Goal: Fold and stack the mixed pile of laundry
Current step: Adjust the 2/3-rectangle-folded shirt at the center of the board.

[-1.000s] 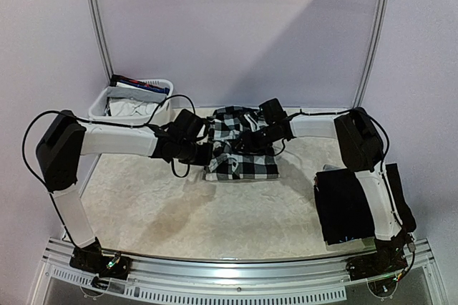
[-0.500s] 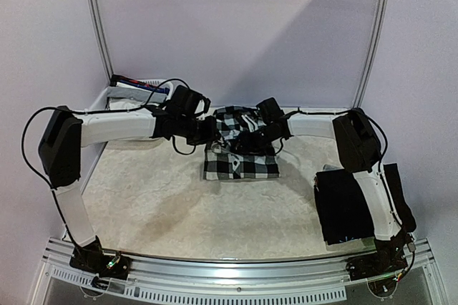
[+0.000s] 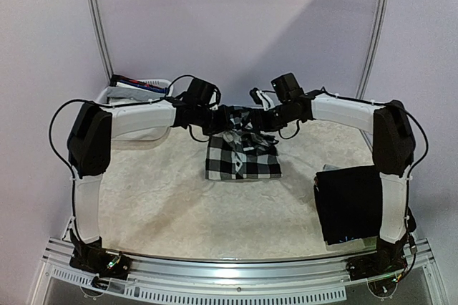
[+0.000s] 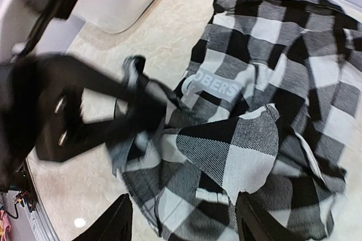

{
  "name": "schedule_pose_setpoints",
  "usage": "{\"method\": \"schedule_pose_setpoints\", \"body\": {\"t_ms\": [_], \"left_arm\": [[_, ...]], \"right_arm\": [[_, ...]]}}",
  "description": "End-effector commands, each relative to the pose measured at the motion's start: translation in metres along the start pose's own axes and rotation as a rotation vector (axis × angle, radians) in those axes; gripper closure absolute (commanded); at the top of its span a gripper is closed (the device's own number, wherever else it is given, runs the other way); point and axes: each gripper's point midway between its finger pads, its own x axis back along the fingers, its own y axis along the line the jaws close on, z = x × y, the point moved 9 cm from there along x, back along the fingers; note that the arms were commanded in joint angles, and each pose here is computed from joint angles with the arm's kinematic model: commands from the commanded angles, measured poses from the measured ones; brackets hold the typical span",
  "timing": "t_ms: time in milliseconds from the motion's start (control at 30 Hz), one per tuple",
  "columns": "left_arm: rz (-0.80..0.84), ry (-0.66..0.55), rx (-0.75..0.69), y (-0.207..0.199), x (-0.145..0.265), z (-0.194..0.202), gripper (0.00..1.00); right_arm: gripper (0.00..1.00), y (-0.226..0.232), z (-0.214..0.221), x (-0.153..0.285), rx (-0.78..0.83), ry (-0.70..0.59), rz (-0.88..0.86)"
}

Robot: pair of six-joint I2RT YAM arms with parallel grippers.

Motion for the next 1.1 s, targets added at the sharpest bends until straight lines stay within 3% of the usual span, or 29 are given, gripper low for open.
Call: {"method": "schedule_pose_setpoints", "body": {"t_ms": [0,400,467,733,900,1067], "left_arm": [[-0.069,-0.022,0.12,0.029,-0.021,-0.018,1.0],[-0.087,0.019,0.219,0.075,-0.075,-0.026,0.97],[-0.069,0.049,0.2,0.075,-0.077,-0.029,0.88],[-0.088,-0.015,0.046,0.064,-0.021,-0.045,0.17],[-0.142,-0.083,-0.066,0.052,0.028,-0.049,0.03],[-0.233,-0.116,-0.144,0.055,0.064,-0.032,0.01]], "right_arm": [[0.35,-0.008,0.017,0.019,-0.029,-0.008,0.103],[0.31,-0.01,0.048,0.048,-0.041,-0.016,0.171],[0.31,-0.009,0.052,0.051,-0.039,-0.015,0.168],[0.31,-0.006,0.055,0.057,-0.036,-0.032,0.148],[0.31,-0.001,0.051,0.058,-0.031,-0.041,0.107],[0.32,0.006,0.05,0.06,-0.023,-0.043,0.042]]}}
